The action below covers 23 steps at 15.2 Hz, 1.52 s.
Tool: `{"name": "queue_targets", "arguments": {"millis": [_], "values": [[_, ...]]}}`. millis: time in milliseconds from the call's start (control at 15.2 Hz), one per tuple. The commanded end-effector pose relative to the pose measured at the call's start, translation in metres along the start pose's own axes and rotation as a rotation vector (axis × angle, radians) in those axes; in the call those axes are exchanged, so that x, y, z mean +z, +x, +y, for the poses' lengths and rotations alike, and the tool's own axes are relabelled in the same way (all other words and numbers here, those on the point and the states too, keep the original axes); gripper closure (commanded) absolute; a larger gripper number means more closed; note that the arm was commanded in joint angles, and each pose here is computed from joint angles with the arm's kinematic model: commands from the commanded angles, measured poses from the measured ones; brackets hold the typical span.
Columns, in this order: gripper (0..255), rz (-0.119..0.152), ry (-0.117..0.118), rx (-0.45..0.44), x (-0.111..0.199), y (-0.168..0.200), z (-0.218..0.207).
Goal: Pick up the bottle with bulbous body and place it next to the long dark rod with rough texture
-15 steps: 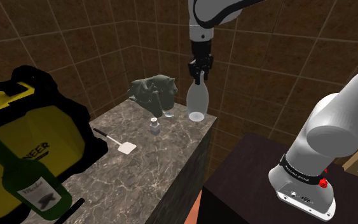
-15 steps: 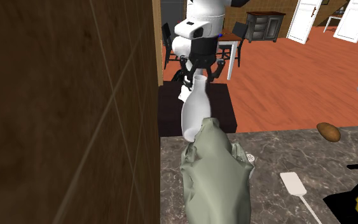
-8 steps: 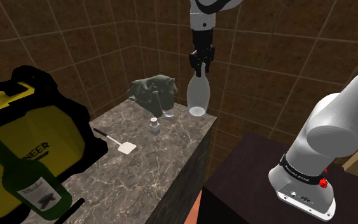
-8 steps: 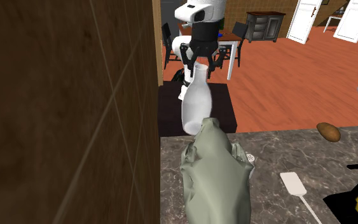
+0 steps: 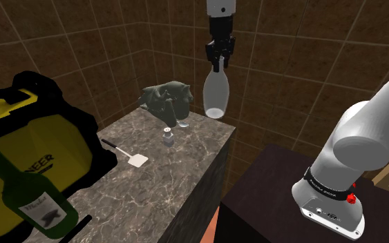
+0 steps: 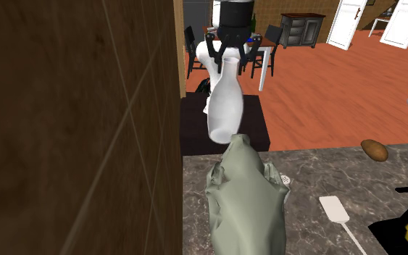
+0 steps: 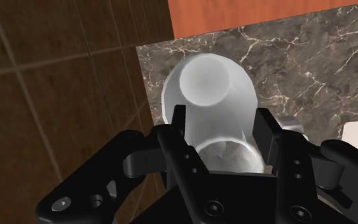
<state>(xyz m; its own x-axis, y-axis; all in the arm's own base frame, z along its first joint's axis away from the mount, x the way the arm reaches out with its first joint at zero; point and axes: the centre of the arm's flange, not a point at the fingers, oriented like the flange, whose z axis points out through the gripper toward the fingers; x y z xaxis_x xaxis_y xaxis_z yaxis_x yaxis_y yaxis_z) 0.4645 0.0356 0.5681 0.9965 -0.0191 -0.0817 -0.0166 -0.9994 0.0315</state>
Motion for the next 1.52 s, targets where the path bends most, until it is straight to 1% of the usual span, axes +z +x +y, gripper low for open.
{"name": "queue_targets", "arguments": {"millis": [0, 1452], "values": [[255, 0.0, 0.0, 0.0, -0.01, 0.0, 0.001], [255, 0.0, 0.0, 0.0, -0.126, -0.01, 0.004]]}}
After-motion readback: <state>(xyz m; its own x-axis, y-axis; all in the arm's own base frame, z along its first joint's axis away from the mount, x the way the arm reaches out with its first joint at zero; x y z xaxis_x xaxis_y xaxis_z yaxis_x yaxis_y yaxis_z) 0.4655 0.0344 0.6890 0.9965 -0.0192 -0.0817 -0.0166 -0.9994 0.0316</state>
